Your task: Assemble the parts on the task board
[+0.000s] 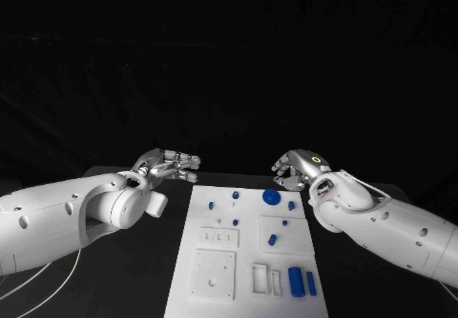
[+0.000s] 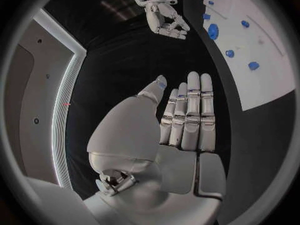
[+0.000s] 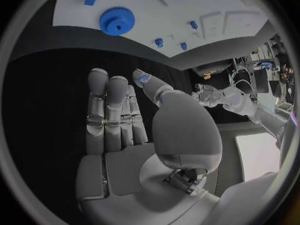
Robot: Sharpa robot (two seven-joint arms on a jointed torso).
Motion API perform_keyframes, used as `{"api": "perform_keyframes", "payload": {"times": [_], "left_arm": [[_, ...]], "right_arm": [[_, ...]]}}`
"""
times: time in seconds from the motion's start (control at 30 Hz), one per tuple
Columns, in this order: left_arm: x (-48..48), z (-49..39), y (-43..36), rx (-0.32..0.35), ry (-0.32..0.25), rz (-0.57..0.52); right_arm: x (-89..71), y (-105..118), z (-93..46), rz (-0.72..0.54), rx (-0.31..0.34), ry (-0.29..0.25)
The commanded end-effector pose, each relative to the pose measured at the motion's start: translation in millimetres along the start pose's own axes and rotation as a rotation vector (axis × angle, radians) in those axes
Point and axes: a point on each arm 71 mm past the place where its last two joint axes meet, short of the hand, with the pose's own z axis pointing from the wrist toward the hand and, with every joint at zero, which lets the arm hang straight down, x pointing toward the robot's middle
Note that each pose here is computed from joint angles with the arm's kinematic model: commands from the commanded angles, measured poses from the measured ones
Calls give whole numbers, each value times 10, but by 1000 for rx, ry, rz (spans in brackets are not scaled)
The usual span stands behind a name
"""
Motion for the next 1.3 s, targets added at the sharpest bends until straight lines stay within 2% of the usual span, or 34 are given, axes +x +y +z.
{"api": "perform_keyframes", "payload": {"times": [0.03, 0.23, 0.5, 0.9, 1.17, 1.3], "left_arm": [[-2, 3, -14, 13, 18, -2], [-31, 11, 3, 12, 19, -1], [-47, 29, 29, 8, 19, 0], [-49, 38, 50, 5, 22, -1], [-59, 40, 60, 3, 20, 0], [-57, 43, 62, 2, 20, 0]], "right_arm": [[2, -43, -55, 90, -11, 65], [53, -239, -164, 118, 8, 160], [203, -447, -254, 121, 28, 249], [412, -623, -288, 140, 60, 257], [377, -578, -259, 195, 64, 189], [365, -525, -221, 220, 73, 180]]}}
